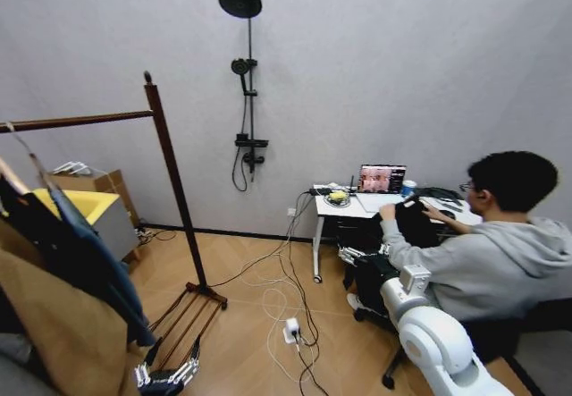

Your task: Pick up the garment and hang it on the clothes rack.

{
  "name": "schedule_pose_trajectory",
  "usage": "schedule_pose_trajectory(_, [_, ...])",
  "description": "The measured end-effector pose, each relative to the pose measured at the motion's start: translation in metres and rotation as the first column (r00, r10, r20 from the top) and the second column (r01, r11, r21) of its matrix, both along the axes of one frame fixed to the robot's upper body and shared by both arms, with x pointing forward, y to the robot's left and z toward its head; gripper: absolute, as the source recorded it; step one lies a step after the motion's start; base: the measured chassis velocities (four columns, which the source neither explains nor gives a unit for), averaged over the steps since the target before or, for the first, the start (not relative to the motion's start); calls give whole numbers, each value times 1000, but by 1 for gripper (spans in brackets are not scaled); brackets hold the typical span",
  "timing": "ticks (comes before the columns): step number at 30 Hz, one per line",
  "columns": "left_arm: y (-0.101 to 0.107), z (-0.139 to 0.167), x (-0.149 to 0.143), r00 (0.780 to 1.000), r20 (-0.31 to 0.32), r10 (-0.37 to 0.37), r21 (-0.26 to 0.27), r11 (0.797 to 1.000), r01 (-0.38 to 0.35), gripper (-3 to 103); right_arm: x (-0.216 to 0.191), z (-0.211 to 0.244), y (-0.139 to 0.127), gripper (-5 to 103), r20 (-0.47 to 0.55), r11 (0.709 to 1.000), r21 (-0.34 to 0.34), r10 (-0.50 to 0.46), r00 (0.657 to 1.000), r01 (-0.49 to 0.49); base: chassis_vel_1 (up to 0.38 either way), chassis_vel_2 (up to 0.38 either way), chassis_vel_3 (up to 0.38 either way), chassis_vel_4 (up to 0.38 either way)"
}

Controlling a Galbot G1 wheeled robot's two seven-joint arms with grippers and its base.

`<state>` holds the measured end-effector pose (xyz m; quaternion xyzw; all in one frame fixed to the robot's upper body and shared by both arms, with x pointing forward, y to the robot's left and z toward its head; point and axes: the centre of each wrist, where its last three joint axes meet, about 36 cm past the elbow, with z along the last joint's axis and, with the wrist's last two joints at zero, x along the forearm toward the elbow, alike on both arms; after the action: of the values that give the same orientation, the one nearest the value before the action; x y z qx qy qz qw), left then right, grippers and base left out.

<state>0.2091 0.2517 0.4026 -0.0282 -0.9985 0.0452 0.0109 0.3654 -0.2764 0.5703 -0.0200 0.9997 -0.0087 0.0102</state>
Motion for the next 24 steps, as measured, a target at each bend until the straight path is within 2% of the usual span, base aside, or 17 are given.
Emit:
schedule_pose_trajectory(7, [0, 0, 0, 1000, 0, 0, 0, 1000, 0, 100, 0, -3, 2, 100, -7, 1000, 4, 4, 1000, -4, 16, -213, -191, 4])
schedule_pose_trajectory(24, [0, 0, 0, 1000, 0, 0, 0, 1000, 0, 100, -6, -13, 7, 100, -22, 1000, 14, 10, 1000, -10, 153, -147, -140, 154])
